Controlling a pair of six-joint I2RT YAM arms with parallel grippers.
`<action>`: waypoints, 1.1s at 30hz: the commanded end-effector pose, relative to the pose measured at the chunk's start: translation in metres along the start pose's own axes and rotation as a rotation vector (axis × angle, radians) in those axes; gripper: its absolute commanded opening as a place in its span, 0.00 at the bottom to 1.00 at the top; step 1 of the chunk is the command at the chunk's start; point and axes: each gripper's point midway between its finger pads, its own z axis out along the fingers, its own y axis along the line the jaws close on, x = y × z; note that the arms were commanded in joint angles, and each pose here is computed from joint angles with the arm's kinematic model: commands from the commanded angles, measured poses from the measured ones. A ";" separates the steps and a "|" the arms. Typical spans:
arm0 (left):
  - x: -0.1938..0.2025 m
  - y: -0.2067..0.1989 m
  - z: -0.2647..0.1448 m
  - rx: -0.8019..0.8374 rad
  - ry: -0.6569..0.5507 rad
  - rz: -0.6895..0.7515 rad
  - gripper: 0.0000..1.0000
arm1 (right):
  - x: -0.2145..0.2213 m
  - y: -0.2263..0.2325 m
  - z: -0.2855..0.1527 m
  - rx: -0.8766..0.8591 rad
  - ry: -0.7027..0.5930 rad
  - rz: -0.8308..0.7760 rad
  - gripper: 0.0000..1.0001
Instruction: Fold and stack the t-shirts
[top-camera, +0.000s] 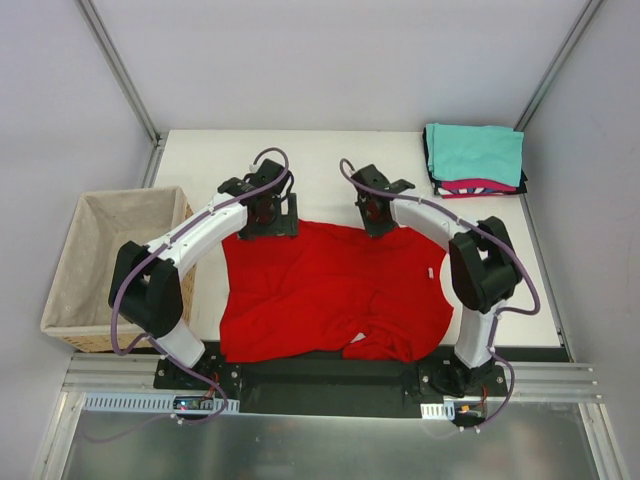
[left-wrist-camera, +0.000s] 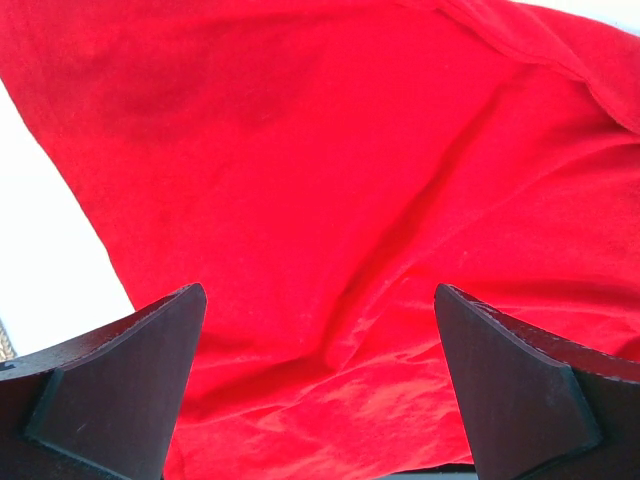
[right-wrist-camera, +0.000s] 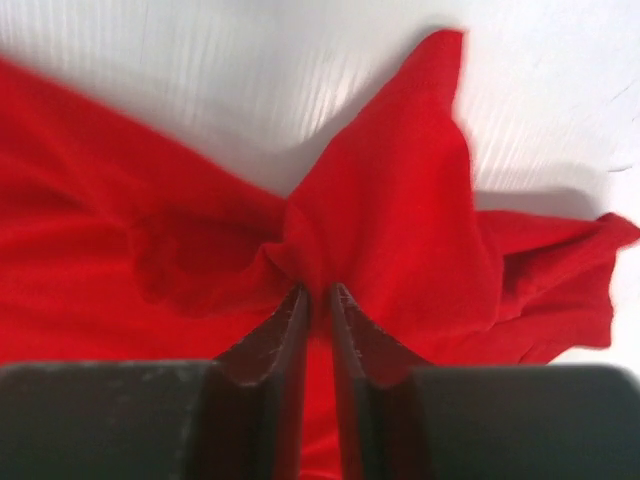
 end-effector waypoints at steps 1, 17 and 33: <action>-0.003 0.000 -0.007 0.023 -0.017 -0.023 0.99 | 0.029 -0.003 -0.013 0.076 0.015 0.025 0.49; 0.002 0.001 -0.003 0.022 -0.007 -0.024 0.99 | -0.065 -0.008 -0.039 0.133 -0.141 0.018 0.97; 0.010 0.030 0.029 -0.073 0.047 -0.097 0.99 | -0.070 -0.051 0.048 0.089 -0.011 0.195 0.98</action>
